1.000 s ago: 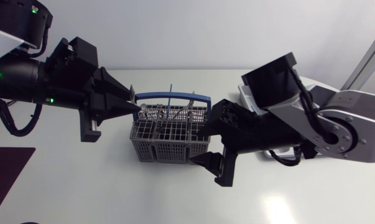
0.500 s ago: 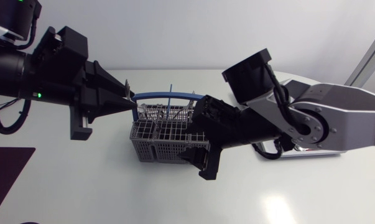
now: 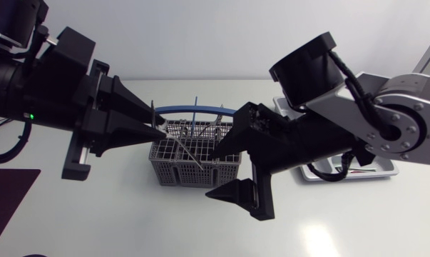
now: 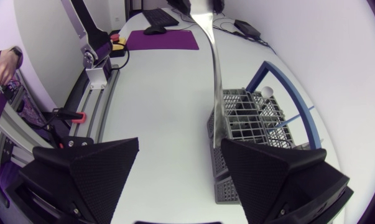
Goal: Unload the cutlery basket into the drawer organizer.
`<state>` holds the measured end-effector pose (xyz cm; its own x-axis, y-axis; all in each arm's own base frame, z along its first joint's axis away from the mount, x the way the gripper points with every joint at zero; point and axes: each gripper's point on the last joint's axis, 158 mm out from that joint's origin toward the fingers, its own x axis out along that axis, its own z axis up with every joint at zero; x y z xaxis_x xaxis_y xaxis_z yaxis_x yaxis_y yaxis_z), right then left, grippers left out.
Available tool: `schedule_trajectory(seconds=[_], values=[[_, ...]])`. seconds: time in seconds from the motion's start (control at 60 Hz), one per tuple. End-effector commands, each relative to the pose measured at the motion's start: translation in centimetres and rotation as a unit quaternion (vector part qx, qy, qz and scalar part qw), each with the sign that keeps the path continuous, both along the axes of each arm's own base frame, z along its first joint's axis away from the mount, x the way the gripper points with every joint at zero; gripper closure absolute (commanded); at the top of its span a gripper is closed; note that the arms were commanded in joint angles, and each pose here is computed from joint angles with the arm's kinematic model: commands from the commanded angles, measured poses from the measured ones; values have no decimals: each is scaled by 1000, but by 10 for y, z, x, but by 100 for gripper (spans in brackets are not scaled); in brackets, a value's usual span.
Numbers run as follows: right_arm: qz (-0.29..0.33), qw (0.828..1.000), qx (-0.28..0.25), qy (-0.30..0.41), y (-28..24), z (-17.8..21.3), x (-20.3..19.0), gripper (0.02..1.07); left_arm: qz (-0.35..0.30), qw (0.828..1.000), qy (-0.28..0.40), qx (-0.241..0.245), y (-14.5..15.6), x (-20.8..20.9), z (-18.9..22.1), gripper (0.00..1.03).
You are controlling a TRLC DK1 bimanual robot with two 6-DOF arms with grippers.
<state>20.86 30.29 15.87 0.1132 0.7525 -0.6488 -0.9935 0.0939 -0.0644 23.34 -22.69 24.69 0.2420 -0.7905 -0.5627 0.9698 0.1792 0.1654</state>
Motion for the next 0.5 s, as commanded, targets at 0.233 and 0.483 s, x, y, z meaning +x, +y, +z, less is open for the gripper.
schedule_trajectory(seconds=[0.233, 0.483], values=[[69, 997, 31, -3, 8, 35, -25, 8, -42, 997, 61, -9, -6, -28, -19, 97], [99, 994, 29, 30, 21, 28, -36, 8, -65, 994, 84, -15, -8, -42, -28, 97]])
